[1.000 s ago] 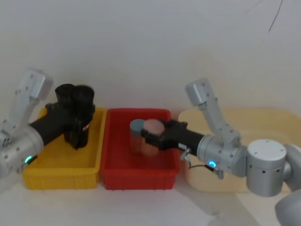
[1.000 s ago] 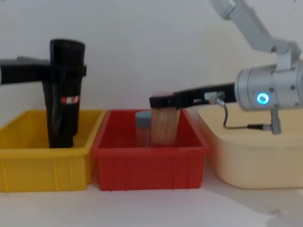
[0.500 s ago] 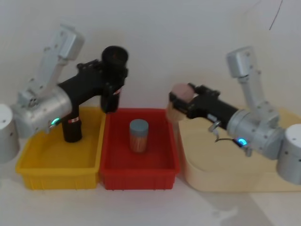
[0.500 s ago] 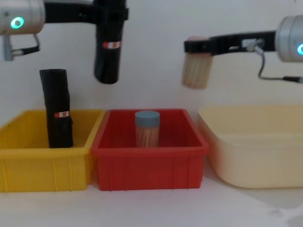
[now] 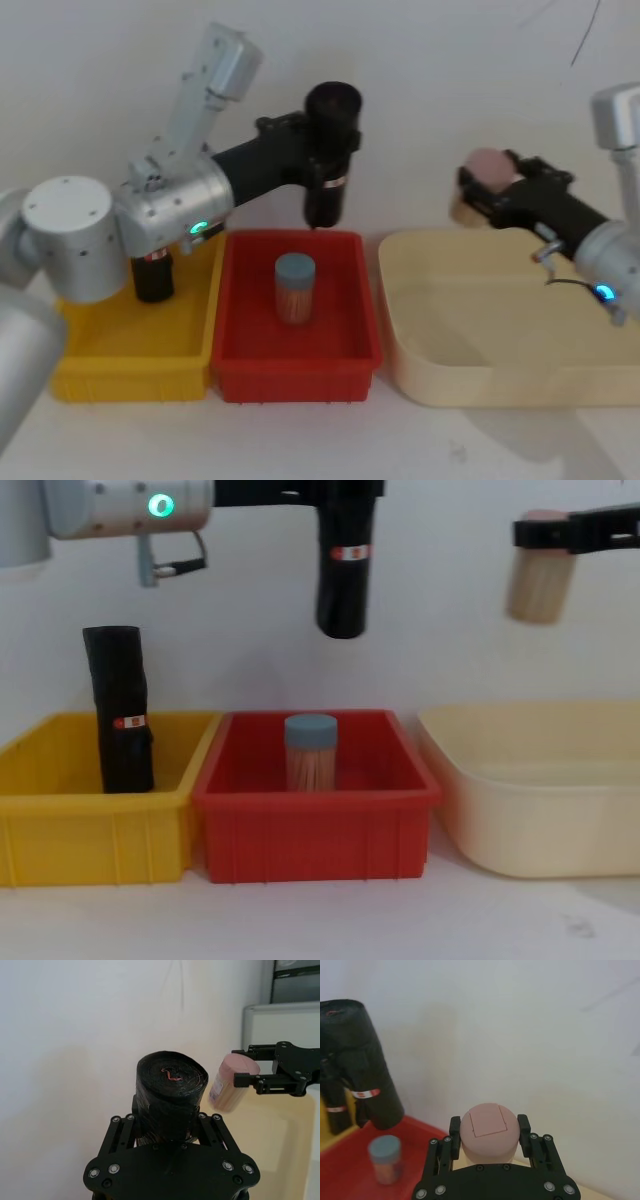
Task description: Pick up the garbage bag with the one hand and transfer it to the other hand.
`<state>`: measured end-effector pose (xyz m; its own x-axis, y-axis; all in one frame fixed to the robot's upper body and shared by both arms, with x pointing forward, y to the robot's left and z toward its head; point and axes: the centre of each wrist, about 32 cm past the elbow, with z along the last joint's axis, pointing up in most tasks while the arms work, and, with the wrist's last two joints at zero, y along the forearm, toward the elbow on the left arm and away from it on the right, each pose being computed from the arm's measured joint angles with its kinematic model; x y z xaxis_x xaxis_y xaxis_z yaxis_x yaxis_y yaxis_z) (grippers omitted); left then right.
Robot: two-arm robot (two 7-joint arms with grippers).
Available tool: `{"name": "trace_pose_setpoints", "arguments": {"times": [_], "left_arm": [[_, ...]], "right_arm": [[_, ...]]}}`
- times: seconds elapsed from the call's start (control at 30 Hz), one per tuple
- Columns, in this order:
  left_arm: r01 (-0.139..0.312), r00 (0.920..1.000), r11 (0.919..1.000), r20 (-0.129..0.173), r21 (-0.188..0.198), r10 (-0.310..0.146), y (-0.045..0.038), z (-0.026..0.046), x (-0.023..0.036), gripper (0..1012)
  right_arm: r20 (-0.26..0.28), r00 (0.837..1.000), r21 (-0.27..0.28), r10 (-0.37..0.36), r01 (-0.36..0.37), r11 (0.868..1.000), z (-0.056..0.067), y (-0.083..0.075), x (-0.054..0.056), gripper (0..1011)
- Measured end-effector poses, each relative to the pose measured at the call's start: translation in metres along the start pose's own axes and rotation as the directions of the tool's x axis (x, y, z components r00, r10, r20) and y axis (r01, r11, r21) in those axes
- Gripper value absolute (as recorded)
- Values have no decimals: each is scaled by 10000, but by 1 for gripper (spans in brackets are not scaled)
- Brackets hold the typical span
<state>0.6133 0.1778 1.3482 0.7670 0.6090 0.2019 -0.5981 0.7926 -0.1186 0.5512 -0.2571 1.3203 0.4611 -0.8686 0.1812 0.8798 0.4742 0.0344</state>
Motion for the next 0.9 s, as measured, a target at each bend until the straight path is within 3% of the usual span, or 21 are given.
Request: {"name": "trace_pose_setpoints", "arguments": {"times": [0.17,0.27,0.33,0.4,0.43,0.7,0.9], "left_arm": [[591,9963,9981,-616,-144,-599,-213,-112,21,486],[963,9888,9949,-1114,-292,-990,-361,-211,46,486],[1292,9783,9904,-1571,-494,-1354,-495,-307,71,486],[1358,9757,9893,-1663,-535,-1430,-525,-328,76,486],[1501,9691,9867,-1885,-617,-1593,-595,-378,82,486],[1910,9467,9776,-2466,-889,-2074,-784,-509,75,486],[2092,9348,9725,-2708,-1028,-2297,-865,-564,59,486]], "right_arm": [[64,9976,-204,-692,693,9974,-35,-159,110,660],[68,9933,-439,-1151,1153,9924,-81,-266,185,660],[66,9876,-677,-1567,1568,9853,-127,-365,253,660],[65,9855,-751,-1695,1695,9827,-139,-391,273,708],[67,9818,-892,-1899,1897,9778,-166,-441,308,723],[68,9589,-1615,-2837,2810,9460,-308,-686,481,965],[91,9439,-2003,-3301,3251,9242,-381,-822,567,999]]}}
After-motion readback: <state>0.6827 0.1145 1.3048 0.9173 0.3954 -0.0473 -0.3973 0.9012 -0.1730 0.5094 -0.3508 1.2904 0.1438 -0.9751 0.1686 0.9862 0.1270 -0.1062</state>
